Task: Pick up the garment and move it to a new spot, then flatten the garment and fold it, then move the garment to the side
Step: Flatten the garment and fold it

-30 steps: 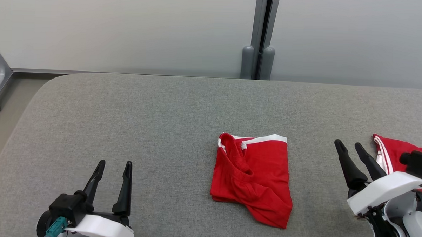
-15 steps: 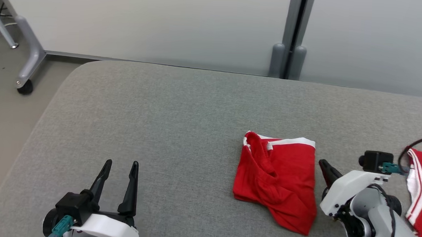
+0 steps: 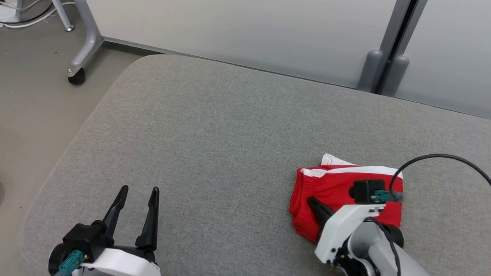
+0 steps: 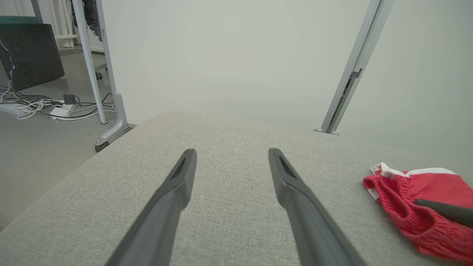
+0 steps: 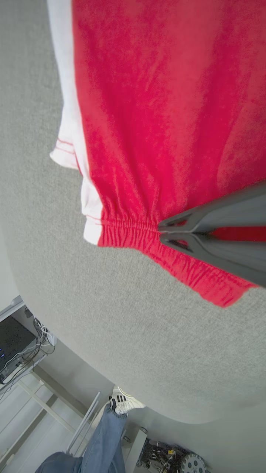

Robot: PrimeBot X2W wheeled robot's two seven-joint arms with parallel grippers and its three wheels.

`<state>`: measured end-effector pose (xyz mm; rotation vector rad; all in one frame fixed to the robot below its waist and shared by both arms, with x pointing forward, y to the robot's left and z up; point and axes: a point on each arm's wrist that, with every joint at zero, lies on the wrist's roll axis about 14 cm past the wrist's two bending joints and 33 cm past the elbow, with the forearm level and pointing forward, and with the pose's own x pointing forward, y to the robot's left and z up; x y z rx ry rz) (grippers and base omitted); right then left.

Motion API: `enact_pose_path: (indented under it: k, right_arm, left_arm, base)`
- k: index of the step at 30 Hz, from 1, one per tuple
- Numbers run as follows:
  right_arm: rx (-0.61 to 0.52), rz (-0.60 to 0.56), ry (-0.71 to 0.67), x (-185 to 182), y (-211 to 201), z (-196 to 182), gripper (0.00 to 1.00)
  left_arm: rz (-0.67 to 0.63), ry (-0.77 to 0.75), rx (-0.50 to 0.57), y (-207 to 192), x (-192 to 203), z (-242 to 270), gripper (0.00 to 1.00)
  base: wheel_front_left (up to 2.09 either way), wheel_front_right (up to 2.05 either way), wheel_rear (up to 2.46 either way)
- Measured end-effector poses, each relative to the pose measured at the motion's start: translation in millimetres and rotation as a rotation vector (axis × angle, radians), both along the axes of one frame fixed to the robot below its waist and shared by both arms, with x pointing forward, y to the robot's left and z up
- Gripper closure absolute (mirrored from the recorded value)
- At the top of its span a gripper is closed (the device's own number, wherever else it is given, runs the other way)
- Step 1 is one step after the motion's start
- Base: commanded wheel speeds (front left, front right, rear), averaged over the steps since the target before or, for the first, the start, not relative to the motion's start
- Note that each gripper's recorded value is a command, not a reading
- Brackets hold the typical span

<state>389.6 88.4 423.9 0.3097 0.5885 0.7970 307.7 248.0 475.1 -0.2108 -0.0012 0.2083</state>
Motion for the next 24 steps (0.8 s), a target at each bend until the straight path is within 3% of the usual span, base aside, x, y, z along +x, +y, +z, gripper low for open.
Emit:
enact_pose_path:
  k: [5,10,11,12,13,14,15,16,24]
  right_arm:
    - [0.115,0.057,-0.064,-12,25,33,1.00]
    - [0.170,-0.021,-0.219,12,-6,66,1.00]
    - [0.175,-0.044,-0.250,18,-16,72,0.91]
    - [0.181,-0.068,-0.286,23,-26,79,0.69]
    - [0.184,-0.093,-0.326,28,-37,87,0.54]
    - [0.188,-0.117,-0.362,33,-48,94,0.12]
    - [0.185,-0.146,-0.400,38,-61,101,0.00]
    - [0.185,-0.146,-0.400,38,-61,101,0.00]
    - [0.149,-0.419,-0.630,54,-173,146,0.00]
  left_arm:
    - [-0.018,-0.006,0.003,-4,6,2,0.00]
    - [-0.055,-0.025,0.010,-14,16,7,0.00]
    - [-0.064,-0.029,0.011,-16,19,9,0.00]
    - [-0.074,-0.034,0.012,-19,21,10,0.00]
    - [-0.085,-0.039,0.014,-22,23,11,0.00]
    - [-0.094,-0.042,0.017,-24,26,12,0.00]
    - [-0.105,-0.046,0.018,-27,28,14,0.00]
    - [-0.105,-0.046,0.018,-27,28,14,0.00]
    - [-0.186,-0.082,0.027,-52,48,24,0.00]
  base:
    - [0.00,0.00,0.00]
    - [0.00,0.00,0.00]
    - [0.00,0.00,0.00]
    - [0.00,0.00,0.00]
    - [0.00,0.00,0.00]
    - [0.00,0.00,0.00]
    - [0.00,0.00,0.00]
    - [0.00,0.00,0.00]
    - [0.00,0.00,0.00]
